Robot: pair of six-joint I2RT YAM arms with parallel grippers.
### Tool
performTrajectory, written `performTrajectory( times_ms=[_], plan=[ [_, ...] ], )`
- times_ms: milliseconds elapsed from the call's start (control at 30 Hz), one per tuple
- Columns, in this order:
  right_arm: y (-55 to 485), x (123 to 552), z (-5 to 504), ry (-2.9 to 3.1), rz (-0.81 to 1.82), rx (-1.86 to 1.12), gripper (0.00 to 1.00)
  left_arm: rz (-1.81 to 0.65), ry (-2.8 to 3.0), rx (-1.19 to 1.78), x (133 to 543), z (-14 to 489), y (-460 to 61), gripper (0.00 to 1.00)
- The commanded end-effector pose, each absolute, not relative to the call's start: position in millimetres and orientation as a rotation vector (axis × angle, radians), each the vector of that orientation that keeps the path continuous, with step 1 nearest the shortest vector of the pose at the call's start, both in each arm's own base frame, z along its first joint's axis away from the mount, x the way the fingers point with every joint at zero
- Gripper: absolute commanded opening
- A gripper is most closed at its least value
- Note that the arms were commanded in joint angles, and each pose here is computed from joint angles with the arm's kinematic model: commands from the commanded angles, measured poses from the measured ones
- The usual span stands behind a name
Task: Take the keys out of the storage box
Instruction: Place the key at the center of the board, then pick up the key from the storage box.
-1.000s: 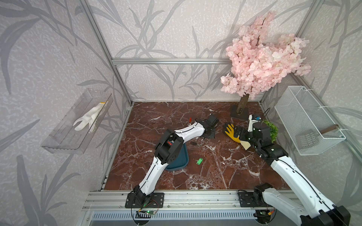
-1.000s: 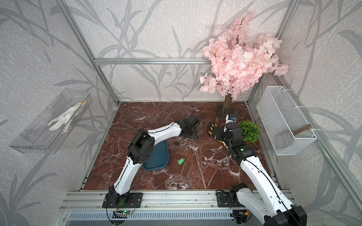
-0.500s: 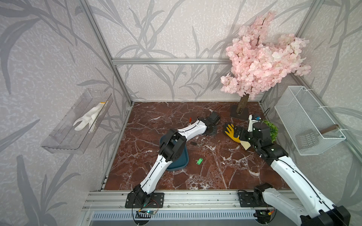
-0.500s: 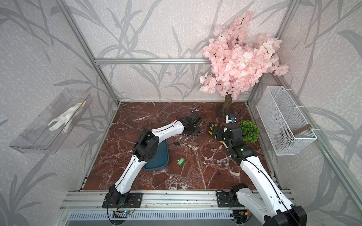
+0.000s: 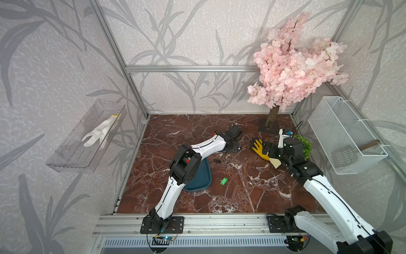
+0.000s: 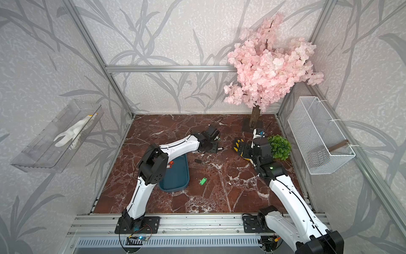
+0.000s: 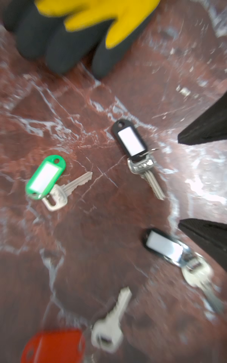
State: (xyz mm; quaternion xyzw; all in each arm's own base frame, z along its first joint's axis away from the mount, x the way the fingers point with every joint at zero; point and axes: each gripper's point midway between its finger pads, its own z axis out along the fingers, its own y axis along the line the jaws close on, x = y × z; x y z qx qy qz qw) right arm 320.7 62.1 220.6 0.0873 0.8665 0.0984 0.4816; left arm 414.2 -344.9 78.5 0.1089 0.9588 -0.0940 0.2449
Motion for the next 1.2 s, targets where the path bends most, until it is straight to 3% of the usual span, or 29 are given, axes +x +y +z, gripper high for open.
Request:
performTrajectory(
  times_ms=[0, 100, 367, 633, 900, 1067, 1167],
  plan=[
    [56.8, 323.1, 225.0, 2.101, 0.210, 0.212, 0.99, -0.287, 2.505, 0.225, 417.9, 134.2, -323.3, 0.75],
    [55.4, 324.3, 222.4, 2.102, 0.205, 0.216, 0.99, -0.278, 2.488, 0.156, 409.3, 150.7, -291.6, 0.81],
    [55.1, 329.6, 216.0, 2.117, 0.204, 0.216, 0.99, -0.129, 2.519, -0.097, 372.8, 165.5, -176.3, 0.82],
    [57.0, 332.3, 210.2, 2.132, 0.216, 0.214, 0.99, -0.018, 2.542, -0.202, 338.0, 170.9, -113.9, 0.82],
    [60.7, 333.8, 207.0, 2.132, 0.239, 0.207, 0.99, 0.114, 2.628, -0.224, 318.0, 163.0, -82.1, 0.73],
    [62.4, 334.5, 208.0, 2.128, 0.253, 0.208, 0.99, 0.091, 2.696, -0.198, 322.8, 144.7, -92.3, 0.55],
    [61.5, 333.7, 209.1, 2.123, 0.249, 0.208, 0.99, 0.109, 2.764, -0.179, 325.8, 127.4, -97.4, 0.50]
  ],
)
